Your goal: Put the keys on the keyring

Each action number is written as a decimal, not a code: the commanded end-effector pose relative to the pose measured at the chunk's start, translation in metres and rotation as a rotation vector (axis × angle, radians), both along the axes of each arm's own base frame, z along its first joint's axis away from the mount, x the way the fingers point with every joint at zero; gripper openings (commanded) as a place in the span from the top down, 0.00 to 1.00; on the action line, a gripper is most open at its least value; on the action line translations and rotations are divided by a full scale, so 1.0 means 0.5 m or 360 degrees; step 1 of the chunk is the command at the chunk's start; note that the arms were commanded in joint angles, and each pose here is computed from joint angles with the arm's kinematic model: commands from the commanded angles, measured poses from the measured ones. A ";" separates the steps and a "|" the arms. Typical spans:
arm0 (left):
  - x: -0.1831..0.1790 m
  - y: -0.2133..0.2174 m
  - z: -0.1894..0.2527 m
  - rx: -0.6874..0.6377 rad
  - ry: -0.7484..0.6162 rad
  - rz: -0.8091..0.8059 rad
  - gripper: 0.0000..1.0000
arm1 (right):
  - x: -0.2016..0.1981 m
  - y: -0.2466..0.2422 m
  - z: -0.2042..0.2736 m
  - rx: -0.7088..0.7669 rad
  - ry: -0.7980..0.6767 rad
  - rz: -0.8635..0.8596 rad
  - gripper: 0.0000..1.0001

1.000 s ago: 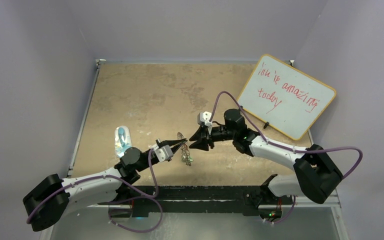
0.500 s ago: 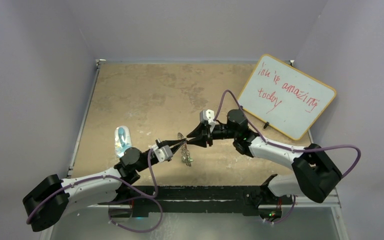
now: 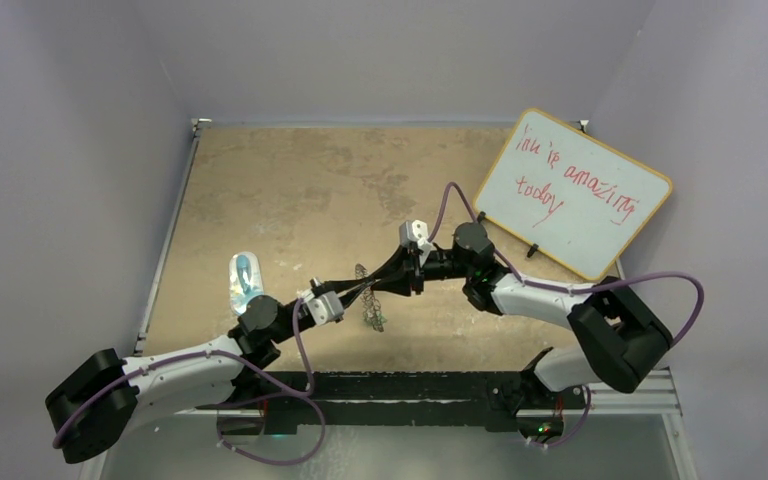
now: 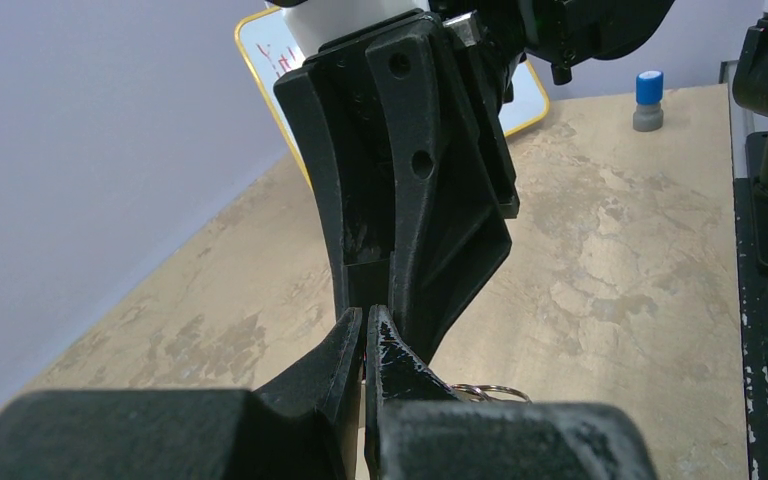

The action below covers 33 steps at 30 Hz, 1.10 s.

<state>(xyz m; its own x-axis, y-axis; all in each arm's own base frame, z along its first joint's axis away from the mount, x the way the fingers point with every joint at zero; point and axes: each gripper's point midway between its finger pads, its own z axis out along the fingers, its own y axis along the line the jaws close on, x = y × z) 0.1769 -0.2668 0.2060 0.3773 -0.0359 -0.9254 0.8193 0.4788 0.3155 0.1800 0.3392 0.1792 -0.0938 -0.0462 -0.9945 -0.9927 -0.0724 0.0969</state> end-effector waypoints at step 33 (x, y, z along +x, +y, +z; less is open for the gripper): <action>0.038 0.059 -0.048 0.1008 0.0073 0.0145 0.55 | 0.062 -0.003 -0.022 -0.0795 -0.0284 -0.0304 1.00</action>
<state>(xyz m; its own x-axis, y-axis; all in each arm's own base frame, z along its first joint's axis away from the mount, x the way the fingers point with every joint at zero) 0.2032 -0.2524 0.2152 0.3257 0.3963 -0.8584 0.7776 0.4042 0.4816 0.2076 0.3368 0.1645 -0.0147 -0.4384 -0.8987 -0.9922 0.1178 -0.0412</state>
